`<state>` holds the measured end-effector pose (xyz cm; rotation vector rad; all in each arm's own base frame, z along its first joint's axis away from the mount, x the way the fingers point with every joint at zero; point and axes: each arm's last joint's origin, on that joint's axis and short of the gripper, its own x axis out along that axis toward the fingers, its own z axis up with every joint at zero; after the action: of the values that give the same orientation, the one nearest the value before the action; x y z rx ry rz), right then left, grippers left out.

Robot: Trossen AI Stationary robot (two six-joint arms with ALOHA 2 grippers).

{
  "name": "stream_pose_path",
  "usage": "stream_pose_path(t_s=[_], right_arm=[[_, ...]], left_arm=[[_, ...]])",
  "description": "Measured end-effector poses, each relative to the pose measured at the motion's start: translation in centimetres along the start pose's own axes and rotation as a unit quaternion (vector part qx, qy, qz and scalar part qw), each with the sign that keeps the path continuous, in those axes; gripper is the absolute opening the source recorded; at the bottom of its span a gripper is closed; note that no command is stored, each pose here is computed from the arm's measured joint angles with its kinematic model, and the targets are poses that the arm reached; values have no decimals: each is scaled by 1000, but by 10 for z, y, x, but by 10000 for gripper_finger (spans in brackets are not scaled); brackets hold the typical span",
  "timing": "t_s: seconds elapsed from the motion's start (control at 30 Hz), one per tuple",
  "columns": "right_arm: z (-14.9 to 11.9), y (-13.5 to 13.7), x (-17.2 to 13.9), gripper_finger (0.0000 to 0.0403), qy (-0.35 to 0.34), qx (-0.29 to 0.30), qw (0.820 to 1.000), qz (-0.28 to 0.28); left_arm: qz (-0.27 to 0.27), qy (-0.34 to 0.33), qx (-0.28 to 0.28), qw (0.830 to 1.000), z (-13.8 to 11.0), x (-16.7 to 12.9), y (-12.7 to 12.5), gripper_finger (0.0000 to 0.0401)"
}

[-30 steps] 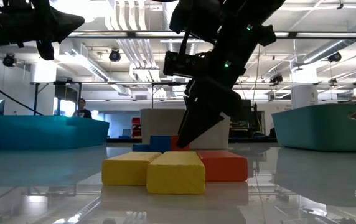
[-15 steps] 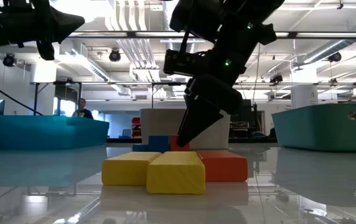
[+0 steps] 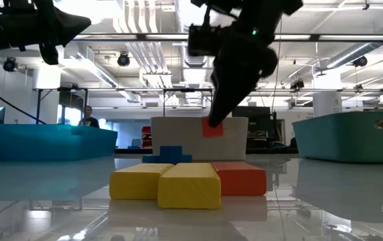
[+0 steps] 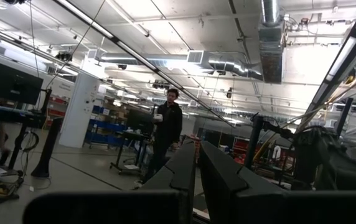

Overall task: Sort & place blocks by color
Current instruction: Put the orange block into the green bin

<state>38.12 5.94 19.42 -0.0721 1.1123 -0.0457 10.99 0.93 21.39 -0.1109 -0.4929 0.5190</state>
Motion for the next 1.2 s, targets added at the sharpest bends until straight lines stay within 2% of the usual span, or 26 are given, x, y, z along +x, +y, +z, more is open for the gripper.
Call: stream_pose_path(t_s=[0.1, 0.27, 0.43, 0.57, 0.7, 0.8, 0.93, 1.07, 1.2], right_arm=[[-3, -3, -18, 130, 4, 35, 999, -2], [-10, -18, -51, 131, 11, 144, 989, -18], [-30, -37, -86, 131, -2, 245, 965, -93], [-59, -53, -113, 129, -7, 326, 931, -164], [-95, -66, -132, 128, -25, 438, 873, -214], [-123, -70, -138, 127, -43, 504, 832, -227], [-156, -74, -133, 128, -52, 562, 789, -241], [-178, -75, -122, 128, -48, 591, 764, -253], [-185, -74, -112, 128, -35, 602, 753, -263]], left_arm=[[0, 1, 1, 1000, 0, 0, 0, 8], [0, 1, 0, 1000, 0, 0, 0, 8], [0, 1, 0, 1000, 0, 0, 0, 8], [0, 1, 0, 1000, 0, 0, 0, 8], [0, 0, -1, 1000, 0, 0, 0, 8], [0, 1, -1, 1000, 0, 0, 0, 8], [0, 4, 2, 1000, -1, 0, 0, 8], [0, 3, 2, 1000, -1, 0, 0, 8], [0, 2, 2, 1000, -1, 0, 0, 8]])
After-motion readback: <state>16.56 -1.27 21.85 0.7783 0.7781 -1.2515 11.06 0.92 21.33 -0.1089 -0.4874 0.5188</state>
